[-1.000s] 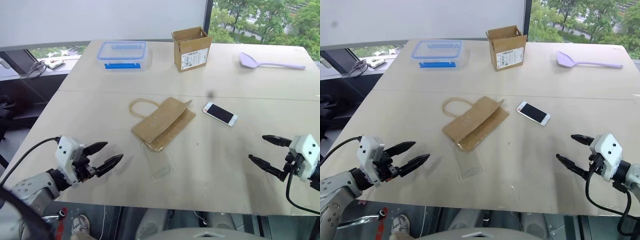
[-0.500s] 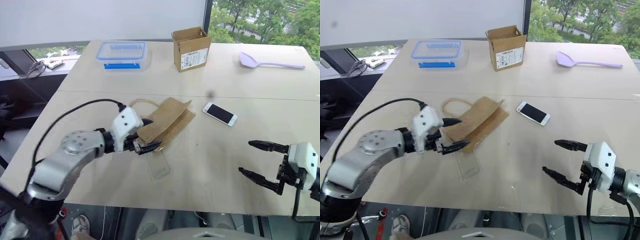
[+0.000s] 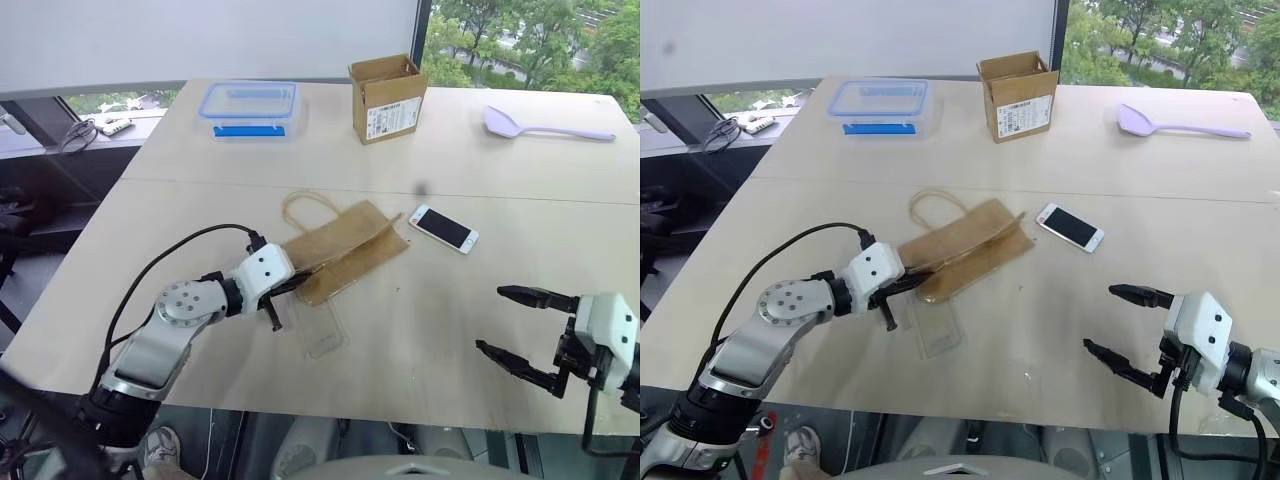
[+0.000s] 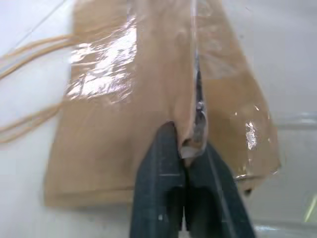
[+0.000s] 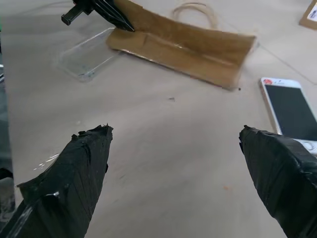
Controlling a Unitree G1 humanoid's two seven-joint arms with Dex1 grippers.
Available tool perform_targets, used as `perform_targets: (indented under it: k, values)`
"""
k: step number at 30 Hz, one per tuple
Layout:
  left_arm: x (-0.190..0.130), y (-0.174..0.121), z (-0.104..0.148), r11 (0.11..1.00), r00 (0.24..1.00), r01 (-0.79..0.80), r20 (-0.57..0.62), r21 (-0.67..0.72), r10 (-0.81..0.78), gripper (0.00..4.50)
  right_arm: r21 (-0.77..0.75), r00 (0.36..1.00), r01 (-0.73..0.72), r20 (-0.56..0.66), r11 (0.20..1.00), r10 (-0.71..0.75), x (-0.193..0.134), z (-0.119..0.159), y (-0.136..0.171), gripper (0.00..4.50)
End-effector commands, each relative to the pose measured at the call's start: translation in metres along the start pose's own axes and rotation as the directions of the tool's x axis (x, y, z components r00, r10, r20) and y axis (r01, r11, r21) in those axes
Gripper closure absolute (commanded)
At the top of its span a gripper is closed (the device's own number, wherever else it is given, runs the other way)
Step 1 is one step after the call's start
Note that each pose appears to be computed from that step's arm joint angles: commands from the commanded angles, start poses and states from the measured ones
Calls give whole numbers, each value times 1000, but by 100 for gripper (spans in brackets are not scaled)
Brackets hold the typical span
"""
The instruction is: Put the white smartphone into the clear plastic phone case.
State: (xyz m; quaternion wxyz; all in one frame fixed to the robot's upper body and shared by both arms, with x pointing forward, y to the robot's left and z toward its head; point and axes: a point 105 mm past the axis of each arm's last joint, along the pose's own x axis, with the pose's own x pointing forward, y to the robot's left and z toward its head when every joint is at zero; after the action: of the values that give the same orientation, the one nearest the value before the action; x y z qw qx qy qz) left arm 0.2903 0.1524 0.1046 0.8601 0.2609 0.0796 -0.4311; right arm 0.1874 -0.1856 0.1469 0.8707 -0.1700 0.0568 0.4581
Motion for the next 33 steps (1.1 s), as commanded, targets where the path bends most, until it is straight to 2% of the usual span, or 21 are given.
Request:
perform_targets:
  k: [1, 6, 14, 18, 21, 24, 27, 31, 32, 33]
  values:
    - [-7, 12, 20, 999, 995, -42, 96, 12, 40, 448, -43, 999, 9, 31, 999, -7, 6, 10, -2, 0]
    - [-9, 4, 35, 999, 986, 24, 163, 45, -31, 448, -117, 998, 47, 57, 992, -40, 22, 16, -12, 0]
    - [-5, -17, 41, 972, 963, 185, 168, 145, -209, 448, -307, 995, 27, 103, 951, 5, 72, 41, -21, 0]
    - [0, -26, 46, 946, 944, 238, 175, 220, -278, 448, -374, 995, -74, 35, 925, 94, 93, 41, -21, 0]
    - [2, -30, 47, 932, 935, 260, 176, 253, -309, 448, -395, 995, -94, -19, 914, 94, 104, 35, -28, 0]
    - [3, -31, 50, 924, 931, 256, 186, 284, -315, 450, -395, 986, -167, -91, 903, 142, 108, 23, -30, 80]
    - [2, -33, 51, 923, 928, 255, 194, 289, -317, 450, -377, 984, -176, -86, 909, 155, 109, 23, -31, 220]
    - [-7, -29, 60, 947, 920, 260, 249, 191, -303, 450, -355, 983, -183, -76, 917, 166, 106, 24, -30, 424]
    - [-11, -28, 67, 954, 911, 269, 285, 133, -297, 424, -344, 984, -180, -70, 922, 166, 105, 24, -30, 450]
    - [-15, -29, 74, 952, 898, 298, 315, 75, -306, 396, -333, 985, -171, -64, 927, 159, 104, 25, -31, 450]
